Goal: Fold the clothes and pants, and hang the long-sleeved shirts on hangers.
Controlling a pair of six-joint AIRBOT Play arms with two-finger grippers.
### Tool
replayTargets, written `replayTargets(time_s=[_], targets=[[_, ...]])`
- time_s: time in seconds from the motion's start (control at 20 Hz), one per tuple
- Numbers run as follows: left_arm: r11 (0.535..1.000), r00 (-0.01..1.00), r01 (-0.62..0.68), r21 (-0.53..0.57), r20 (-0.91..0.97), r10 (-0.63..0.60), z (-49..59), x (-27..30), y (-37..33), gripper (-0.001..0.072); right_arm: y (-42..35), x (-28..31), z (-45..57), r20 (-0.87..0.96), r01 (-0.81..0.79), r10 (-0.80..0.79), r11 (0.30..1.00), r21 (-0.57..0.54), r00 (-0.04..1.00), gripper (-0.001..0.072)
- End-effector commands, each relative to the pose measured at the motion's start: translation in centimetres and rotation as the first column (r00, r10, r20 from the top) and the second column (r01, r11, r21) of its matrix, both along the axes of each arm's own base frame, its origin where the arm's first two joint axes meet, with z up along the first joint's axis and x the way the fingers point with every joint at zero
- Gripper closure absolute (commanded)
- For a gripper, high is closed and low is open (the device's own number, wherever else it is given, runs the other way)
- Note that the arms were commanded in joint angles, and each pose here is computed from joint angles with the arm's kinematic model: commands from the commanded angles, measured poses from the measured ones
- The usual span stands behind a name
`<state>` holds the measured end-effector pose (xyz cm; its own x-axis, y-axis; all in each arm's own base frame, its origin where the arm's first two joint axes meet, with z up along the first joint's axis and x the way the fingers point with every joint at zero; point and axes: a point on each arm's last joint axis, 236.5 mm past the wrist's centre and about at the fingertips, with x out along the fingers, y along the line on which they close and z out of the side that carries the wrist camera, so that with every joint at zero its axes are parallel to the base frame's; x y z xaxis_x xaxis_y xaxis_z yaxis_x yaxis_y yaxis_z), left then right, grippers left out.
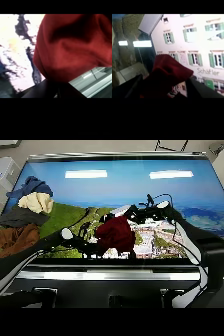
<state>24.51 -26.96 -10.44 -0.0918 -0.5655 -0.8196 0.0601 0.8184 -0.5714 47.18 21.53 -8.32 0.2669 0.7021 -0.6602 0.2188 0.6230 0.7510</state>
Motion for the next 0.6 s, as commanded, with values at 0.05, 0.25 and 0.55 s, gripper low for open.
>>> replayTargets(time_s=[0.05,0.25,0.55], targets=[[1.0,0.999,0.005,-0.027,0.054,-0.003,1.8,0.5,-0.3,0.0682,2.2,0.6,0.3,0.025,0.028,-0.028,1.0,0.012,0.999,0.0678],[1.0,0.973,-0.008,-0.009,0.229,0.01,6.1,3.8,1.4,0.0685,-0.3,1.5,4.8,0.154,-0.087,0.098,0.993,-0.075,0.983,0.0683],[0.971,0.5,-0.149,-0.185,0.833,0.235,37.9,12.6,9.8,0.0685,-12.6,2.1,34.3,0.726,0.102,0.253,0.908,-0.407,0.64,0.0681]])
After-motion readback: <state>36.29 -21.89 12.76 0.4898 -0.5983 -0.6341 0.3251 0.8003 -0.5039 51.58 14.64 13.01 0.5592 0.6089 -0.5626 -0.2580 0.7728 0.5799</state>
